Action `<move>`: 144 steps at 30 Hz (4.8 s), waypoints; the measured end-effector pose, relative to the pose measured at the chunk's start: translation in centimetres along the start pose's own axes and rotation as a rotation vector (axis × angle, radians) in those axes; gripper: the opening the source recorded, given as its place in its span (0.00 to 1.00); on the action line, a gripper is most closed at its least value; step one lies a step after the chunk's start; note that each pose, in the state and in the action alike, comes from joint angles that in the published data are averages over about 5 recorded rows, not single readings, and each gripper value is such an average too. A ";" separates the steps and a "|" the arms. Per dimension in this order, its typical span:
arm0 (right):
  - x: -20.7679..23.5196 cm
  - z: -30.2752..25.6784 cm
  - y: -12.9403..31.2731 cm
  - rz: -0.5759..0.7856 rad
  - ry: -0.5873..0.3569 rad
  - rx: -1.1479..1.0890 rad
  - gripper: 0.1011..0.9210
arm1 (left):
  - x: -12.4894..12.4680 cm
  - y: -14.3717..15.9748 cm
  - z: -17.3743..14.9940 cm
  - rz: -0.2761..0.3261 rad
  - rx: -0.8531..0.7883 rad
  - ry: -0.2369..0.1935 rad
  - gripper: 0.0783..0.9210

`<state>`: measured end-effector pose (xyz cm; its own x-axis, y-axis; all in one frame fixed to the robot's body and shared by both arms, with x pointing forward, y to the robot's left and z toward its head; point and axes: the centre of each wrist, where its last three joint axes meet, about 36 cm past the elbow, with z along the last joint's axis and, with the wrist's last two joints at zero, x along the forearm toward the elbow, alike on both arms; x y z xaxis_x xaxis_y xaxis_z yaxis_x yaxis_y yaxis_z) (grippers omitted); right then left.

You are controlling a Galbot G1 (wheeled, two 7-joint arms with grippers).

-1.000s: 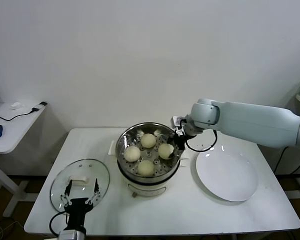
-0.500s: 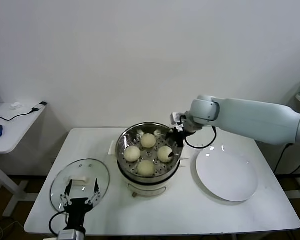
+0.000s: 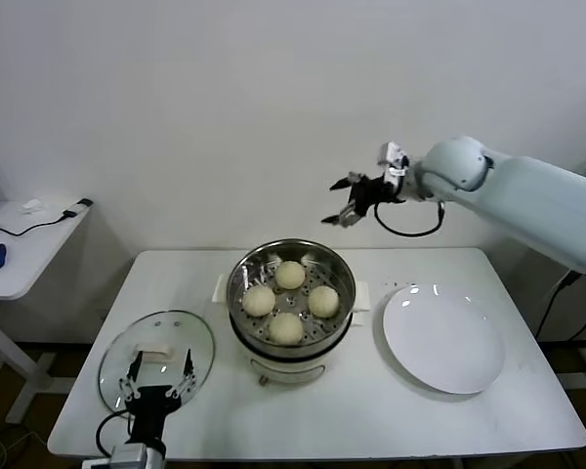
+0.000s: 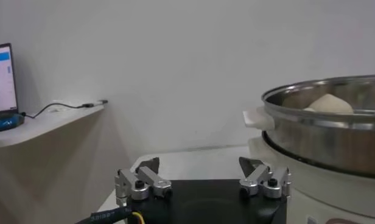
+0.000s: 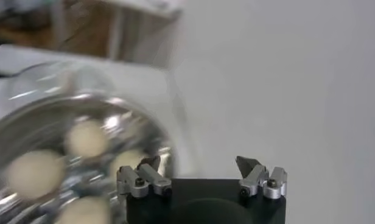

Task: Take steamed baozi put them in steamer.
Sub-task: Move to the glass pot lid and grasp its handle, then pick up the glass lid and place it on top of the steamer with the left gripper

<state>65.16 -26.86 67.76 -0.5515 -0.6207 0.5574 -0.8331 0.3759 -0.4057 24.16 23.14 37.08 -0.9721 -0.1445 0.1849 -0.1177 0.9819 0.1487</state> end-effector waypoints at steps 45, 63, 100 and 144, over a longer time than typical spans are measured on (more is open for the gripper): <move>5.4 35.4 40.3 0.788 -0.174 -0.790 0.88 | -5.9 9.7 11.0 -0.117 -0.920 -0.232 0.88; 5.8 34.8 41.4 0.834 -0.211 -0.797 0.88 | -7.7 14.0 16.1 -0.073 -1.363 -0.220 0.88; 5.5 35.9 43.2 0.814 -0.177 -0.800 0.88 | -12.3 11.5 14.3 -0.048 -1.412 -0.195 0.63; 4.8 34.3 43.6 0.829 -0.153 -0.781 0.88 | -11.4 10.7 -4.0 -0.244 -1.297 -0.151 0.08</move>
<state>27.60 -37.03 27.91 -0.9762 -0.0404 0.2132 -0.0452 0.9988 -0.0174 34.75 34.76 40.43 -0.9766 -0.2012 -0.0755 -0.0957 0.0926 0.9911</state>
